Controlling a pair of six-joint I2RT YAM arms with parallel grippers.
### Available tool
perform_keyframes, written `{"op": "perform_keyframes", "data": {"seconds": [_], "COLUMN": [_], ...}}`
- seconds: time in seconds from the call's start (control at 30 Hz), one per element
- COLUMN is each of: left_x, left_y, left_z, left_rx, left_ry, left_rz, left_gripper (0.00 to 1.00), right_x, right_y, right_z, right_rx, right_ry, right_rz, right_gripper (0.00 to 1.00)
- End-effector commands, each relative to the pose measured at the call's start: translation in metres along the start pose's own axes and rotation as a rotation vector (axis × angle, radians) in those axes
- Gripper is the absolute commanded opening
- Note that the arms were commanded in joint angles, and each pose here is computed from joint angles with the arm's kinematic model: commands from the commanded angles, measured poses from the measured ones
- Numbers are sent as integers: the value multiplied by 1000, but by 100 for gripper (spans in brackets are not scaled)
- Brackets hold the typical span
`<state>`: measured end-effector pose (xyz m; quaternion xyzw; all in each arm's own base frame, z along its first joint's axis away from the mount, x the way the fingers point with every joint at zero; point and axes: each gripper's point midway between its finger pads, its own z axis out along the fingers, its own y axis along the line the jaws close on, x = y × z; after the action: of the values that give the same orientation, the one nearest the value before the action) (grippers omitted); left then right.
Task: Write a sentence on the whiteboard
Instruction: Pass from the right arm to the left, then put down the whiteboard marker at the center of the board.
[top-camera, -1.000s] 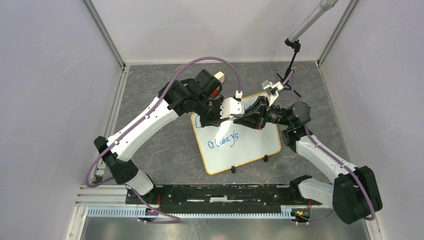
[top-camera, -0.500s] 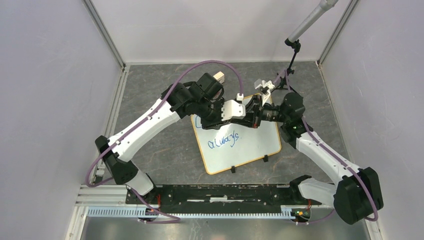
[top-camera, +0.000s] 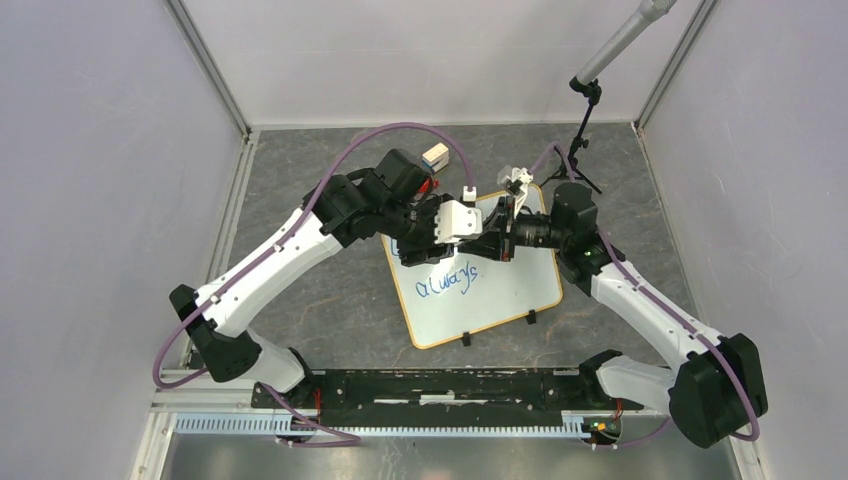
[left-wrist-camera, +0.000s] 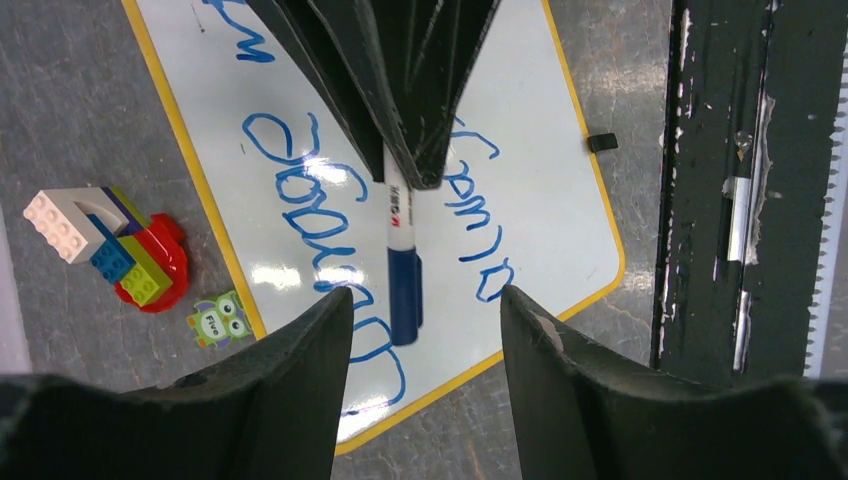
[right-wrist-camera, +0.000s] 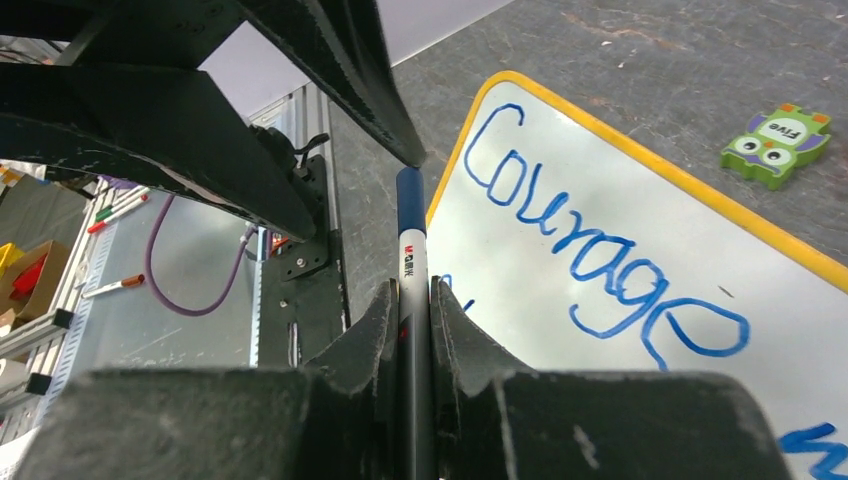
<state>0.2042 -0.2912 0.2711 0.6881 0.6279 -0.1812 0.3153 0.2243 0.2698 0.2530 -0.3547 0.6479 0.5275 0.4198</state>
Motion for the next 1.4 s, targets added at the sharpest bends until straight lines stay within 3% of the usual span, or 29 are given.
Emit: {"op": "perform_keyframes", "data": {"seconds": [0.0,0.43,0.53,0.7,0.77,0.93,1.03,1.2,1.37], "left_x": [-23,-2,-1,6,11,35,54,106,182], "left_y": [7,-6,-5,-2,2,34,55,97,114], "left_z": [2,21,21,11,3,-26,-47,-88,-107], "left_rx": [-3,37,27,12,3,-65,-131,-272,-354], "left_ry": [-84,-62,-64,-78,-95,-158,-184,-237,-185], "left_rz": [15,11,1,-54,-115,-341,-472,-752,-961], "left_gripper": [61,49,37,6,2,2,2,2,2], "right_x": [-12,-19,-19,-17,-20,-48,-61,-66,-55], "right_y": [15,29,32,21,15,-4,-18,-43,-74], "right_z": [5,13,14,12,9,-11,-29,-62,-106], "right_rx": [-54,-108,-116,-46,-6,101,173,280,397], "right_ry": [-13,-9,-1,28,33,21,20,43,84], "right_rz": [-41,-39,-37,-83,-103,-157,-202,-259,-233], "right_gripper": [0,0,0,5,16,57,74,96,98]}}
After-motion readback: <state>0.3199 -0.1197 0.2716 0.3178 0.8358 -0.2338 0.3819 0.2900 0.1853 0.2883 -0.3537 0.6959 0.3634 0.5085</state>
